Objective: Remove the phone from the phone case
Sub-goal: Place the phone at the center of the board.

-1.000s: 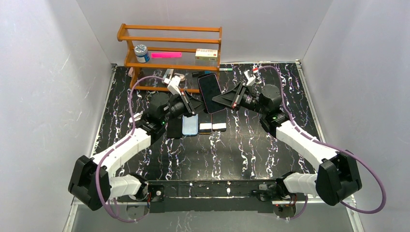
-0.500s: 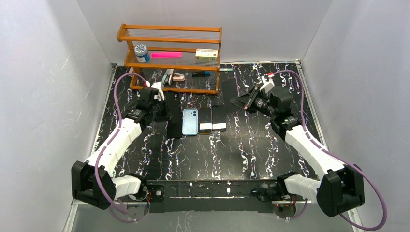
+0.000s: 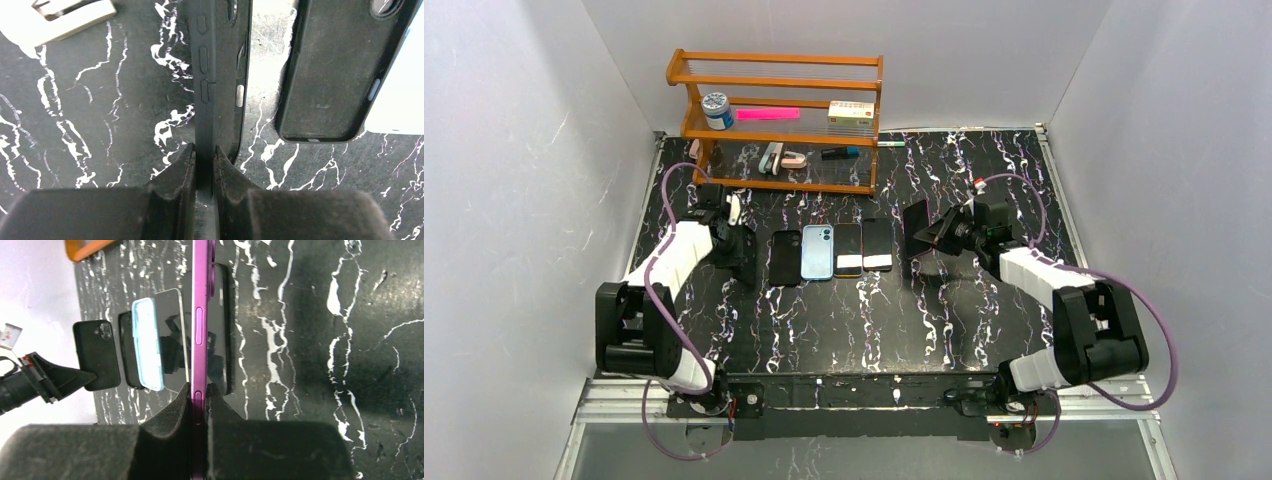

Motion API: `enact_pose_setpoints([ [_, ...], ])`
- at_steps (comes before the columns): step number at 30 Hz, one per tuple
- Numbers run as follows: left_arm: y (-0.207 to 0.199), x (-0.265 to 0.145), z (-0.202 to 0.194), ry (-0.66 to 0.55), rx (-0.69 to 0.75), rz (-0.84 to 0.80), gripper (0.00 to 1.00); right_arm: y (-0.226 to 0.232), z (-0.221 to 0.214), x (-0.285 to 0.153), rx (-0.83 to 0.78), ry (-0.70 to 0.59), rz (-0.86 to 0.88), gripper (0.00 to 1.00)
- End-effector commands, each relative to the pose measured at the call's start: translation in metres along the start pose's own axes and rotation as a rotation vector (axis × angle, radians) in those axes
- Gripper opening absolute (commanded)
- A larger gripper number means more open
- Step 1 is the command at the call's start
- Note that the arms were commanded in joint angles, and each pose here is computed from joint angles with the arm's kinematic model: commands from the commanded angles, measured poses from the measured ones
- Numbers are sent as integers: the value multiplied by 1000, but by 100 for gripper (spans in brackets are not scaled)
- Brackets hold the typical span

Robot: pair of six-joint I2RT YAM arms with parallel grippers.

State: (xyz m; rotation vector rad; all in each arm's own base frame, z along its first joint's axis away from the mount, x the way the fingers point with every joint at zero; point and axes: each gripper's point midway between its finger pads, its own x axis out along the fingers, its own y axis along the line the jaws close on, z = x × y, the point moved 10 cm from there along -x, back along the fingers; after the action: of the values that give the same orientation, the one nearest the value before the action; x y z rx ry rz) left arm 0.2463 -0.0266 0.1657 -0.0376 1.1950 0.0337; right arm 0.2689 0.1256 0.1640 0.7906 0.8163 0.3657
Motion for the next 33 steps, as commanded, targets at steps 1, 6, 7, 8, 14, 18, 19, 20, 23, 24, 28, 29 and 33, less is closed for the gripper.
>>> enact_pose_setpoints([
  [1,-5,7,0,41,46,-101,0,-5,5,15,-57,-42,46,1],
  [6,-9,23,-3,99,45,-153,0,-22,-2,34,-40,20,32,1],
  [7,-10,25,-4,113,43,-163,0,-24,-3,37,-33,22,34,1],
  [8,-11,28,-6,126,39,-168,0,-26,-4,40,-26,29,39,1],
  [14,-17,42,-7,130,-8,-223,5,-33,-11,56,5,86,70,1],
  [18,-23,45,-4,97,-33,-282,0,-35,-18,62,21,140,93,1],
  [19,-24,46,-4,93,-39,-298,0,-36,-19,63,24,147,99,1],
  [20,-26,46,-3,87,-42,-319,0,-36,-21,63,23,153,104,1],
  [23,-29,47,-4,84,-56,-370,0,-40,-26,63,29,170,94,1],
  [24,-30,46,-5,78,-59,-375,0,-41,-27,63,33,174,89,2],
  [28,-31,44,-6,73,-67,-400,0,-44,-28,61,20,170,46,26],
  [29,-33,43,-4,70,-73,-416,0,-46,-28,60,19,174,17,30],
  [33,-36,40,0,55,-85,-445,0,-45,-23,54,-18,145,-57,55],
])
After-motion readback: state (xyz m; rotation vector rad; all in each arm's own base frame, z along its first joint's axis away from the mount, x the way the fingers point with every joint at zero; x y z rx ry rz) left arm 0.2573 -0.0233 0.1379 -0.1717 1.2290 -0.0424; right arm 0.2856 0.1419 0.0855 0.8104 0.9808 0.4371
